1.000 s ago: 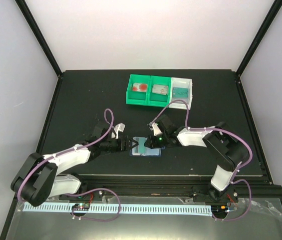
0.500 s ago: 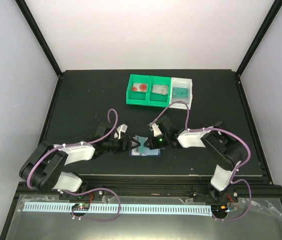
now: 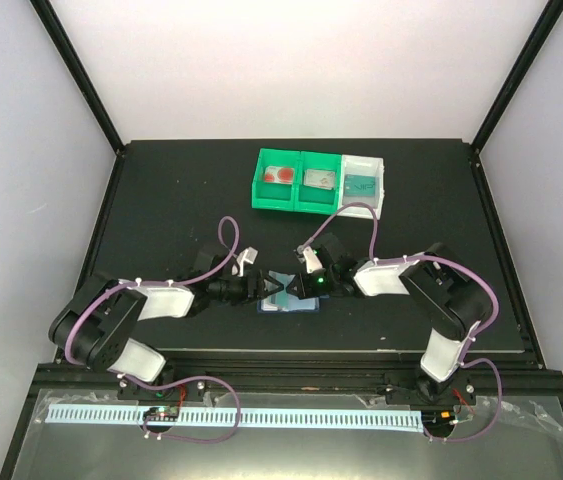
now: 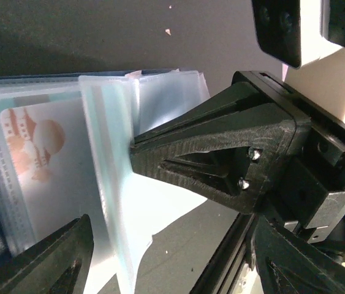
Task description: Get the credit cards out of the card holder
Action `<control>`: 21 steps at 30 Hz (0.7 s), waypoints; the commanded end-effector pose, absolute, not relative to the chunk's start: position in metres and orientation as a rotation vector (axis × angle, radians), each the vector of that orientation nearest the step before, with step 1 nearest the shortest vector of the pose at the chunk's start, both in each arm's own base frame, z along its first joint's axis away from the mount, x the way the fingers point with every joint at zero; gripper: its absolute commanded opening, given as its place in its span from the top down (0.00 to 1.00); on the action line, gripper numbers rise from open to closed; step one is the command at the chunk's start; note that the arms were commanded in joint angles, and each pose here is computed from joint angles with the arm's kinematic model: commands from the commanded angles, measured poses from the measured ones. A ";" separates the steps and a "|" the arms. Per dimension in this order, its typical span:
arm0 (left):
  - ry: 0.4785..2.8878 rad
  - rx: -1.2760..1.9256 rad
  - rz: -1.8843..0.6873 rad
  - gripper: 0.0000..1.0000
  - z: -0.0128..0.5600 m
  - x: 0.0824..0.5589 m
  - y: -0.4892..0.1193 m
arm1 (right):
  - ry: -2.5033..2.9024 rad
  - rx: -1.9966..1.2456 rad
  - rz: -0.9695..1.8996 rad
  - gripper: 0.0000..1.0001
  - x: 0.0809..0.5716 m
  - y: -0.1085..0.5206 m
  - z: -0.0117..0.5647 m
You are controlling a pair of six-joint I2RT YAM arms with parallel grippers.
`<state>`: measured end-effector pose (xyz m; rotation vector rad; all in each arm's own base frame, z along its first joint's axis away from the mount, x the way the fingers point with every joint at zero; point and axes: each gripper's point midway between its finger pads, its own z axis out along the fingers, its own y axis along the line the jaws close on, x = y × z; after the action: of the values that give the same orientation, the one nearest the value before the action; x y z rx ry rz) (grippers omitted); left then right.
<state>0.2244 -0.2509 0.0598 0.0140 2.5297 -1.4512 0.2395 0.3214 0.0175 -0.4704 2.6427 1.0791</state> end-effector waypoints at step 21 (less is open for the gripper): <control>2.429 0.095 -1.642 0.26 0.094 0.224 -0.291 | 2.512 -0.411 0.785 0.80 0.243 0.268 0.066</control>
<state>0.2185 -0.2741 0.0735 0.0256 2.4998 -1.5916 0.2414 0.2918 0.0669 -0.4377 2.5233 0.9359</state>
